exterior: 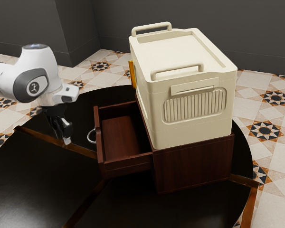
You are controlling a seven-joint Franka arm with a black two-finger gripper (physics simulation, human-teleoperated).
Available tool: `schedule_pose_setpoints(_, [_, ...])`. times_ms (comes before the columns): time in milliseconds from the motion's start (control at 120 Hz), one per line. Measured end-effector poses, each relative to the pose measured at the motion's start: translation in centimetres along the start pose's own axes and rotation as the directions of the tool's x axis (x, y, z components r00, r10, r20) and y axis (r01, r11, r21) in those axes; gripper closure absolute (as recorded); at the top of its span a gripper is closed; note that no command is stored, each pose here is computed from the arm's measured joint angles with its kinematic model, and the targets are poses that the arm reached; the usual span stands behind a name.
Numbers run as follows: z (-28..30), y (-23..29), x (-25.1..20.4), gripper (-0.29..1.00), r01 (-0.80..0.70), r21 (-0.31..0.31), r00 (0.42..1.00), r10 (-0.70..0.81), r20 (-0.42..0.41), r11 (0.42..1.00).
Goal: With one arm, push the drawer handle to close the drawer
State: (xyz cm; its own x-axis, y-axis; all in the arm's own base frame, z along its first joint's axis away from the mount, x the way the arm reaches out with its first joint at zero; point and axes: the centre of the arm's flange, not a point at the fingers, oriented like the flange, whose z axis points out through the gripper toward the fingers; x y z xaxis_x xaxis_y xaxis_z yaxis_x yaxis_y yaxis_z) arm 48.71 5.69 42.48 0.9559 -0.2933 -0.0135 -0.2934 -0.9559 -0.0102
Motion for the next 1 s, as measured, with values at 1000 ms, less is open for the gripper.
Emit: schedule_pose_setpoints(1000, [3.8, 2.4, 4.9, 0.69, -0.523, 0.090, 0.843, 0.530, -0.090, 0.848])
